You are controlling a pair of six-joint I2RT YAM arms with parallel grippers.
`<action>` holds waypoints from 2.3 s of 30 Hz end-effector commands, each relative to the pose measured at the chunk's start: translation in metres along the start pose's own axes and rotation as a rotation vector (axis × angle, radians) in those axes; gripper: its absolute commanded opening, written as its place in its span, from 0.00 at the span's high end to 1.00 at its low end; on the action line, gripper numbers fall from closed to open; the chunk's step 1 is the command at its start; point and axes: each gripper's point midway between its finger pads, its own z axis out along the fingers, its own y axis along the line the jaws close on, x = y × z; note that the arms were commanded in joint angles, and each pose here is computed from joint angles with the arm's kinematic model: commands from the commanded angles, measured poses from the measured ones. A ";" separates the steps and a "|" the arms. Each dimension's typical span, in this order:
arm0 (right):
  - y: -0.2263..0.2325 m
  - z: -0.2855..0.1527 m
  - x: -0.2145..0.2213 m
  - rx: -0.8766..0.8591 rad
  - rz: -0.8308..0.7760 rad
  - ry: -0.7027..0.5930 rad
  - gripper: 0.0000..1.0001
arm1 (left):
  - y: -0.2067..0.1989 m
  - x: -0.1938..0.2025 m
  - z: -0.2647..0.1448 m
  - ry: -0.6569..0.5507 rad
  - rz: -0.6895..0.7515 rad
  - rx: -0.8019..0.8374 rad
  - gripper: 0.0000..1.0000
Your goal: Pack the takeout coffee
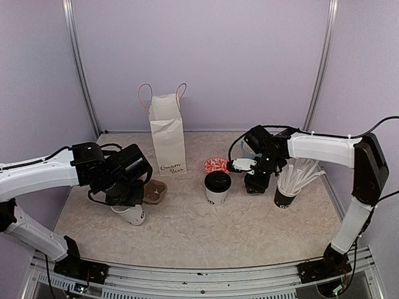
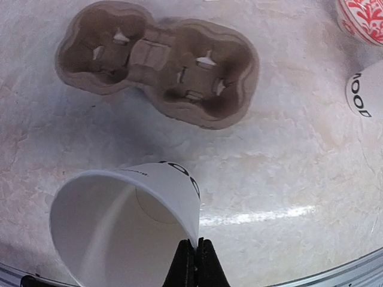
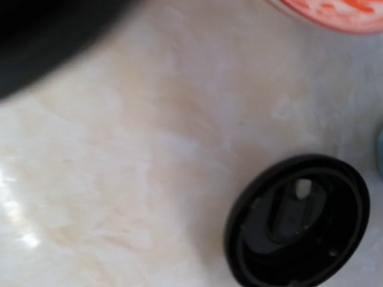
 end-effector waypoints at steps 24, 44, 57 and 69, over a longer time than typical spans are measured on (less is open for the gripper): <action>-0.025 0.069 0.019 -0.040 0.095 0.089 0.57 | -0.145 0.012 0.009 0.021 0.269 0.273 1.00; -0.037 0.037 0.006 -0.019 0.147 0.034 1.00 | -0.150 -0.001 -0.001 -0.034 0.292 0.266 0.64; -0.028 -0.070 -0.075 -0.183 0.127 -0.313 1.00 | -0.163 -0.071 -0.078 -0.401 0.328 0.391 0.41; 0.059 -0.258 -0.147 -0.830 -0.137 -1.023 0.99 | -0.185 -0.099 -0.158 -1.113 0.514 0.719 0.25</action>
